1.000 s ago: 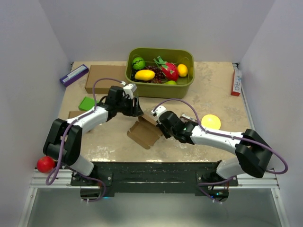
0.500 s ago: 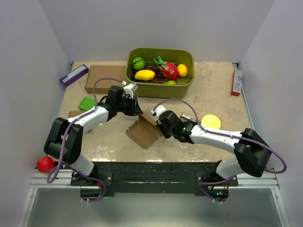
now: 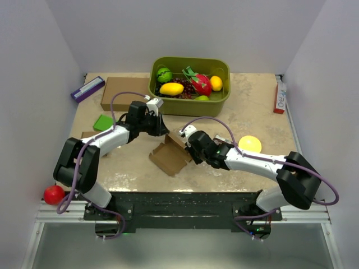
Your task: Fold the paper box
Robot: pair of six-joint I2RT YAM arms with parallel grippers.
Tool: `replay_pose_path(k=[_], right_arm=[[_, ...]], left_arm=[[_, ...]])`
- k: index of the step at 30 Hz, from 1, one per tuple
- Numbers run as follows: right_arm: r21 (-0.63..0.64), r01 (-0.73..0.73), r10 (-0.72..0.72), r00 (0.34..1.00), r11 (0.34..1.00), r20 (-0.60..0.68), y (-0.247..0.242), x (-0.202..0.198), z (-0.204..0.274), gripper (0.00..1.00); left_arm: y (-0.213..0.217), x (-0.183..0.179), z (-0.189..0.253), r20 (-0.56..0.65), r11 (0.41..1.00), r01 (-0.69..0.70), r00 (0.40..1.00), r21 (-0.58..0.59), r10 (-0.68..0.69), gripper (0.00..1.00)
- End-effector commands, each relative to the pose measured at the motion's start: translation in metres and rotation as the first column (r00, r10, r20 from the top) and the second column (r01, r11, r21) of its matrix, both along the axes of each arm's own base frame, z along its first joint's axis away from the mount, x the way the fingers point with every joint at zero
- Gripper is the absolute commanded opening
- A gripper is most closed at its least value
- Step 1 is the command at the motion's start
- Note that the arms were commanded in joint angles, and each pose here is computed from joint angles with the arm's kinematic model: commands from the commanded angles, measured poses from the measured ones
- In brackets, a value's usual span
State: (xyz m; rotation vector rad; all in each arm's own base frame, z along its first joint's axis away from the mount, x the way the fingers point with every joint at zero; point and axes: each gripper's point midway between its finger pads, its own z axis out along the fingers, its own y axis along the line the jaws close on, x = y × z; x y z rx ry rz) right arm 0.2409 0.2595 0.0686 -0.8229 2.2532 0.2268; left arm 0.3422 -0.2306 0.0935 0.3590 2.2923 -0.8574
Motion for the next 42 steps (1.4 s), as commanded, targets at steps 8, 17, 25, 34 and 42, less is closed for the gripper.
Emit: replay_pose_path(k=[8,17,25,34,42], right_arm=[[0.022,0.007,-0.007,1.0,1.0,0.014,0.006,0.005,0.009,0.0],[0.022,0.09,-0.092,0.993,0.996,0.075,-0.002,0.019,0.024,0.0],[0.013,0.103,-0.104,0.99,0.995,0.095,-0.002,0.024,0.028,0.0],[0.027,0.184,-0.186,0.975,0.983,0.121,-0.01,0.03,0.038,0.15],[0.146,0.294,-0.309,0.947,0.945,0.092,-0.022,0.022,0.085,0.72]], left_arm=[[0.031,-0.018,-0.058,-0.158,0.98,-0.068,0.983,0.189,0.098,0.11],[0.037,-0.041,-0.07,-0.202,0.974,-0.075,0.972,0.215,0.12,0.07],[0.039,-0.061,-0.08,-0.245,0.977,-0.086,0.96,0.197,0.134,0.05],[0.03,-0.073,-0.091,-0.272,0.973,-0.053,0.956,0.226,0.115,0.04],[0.033,-0.059,-0.075,-0.206,0.967,-0.101,0.967,0.233,0.151,0.03]])
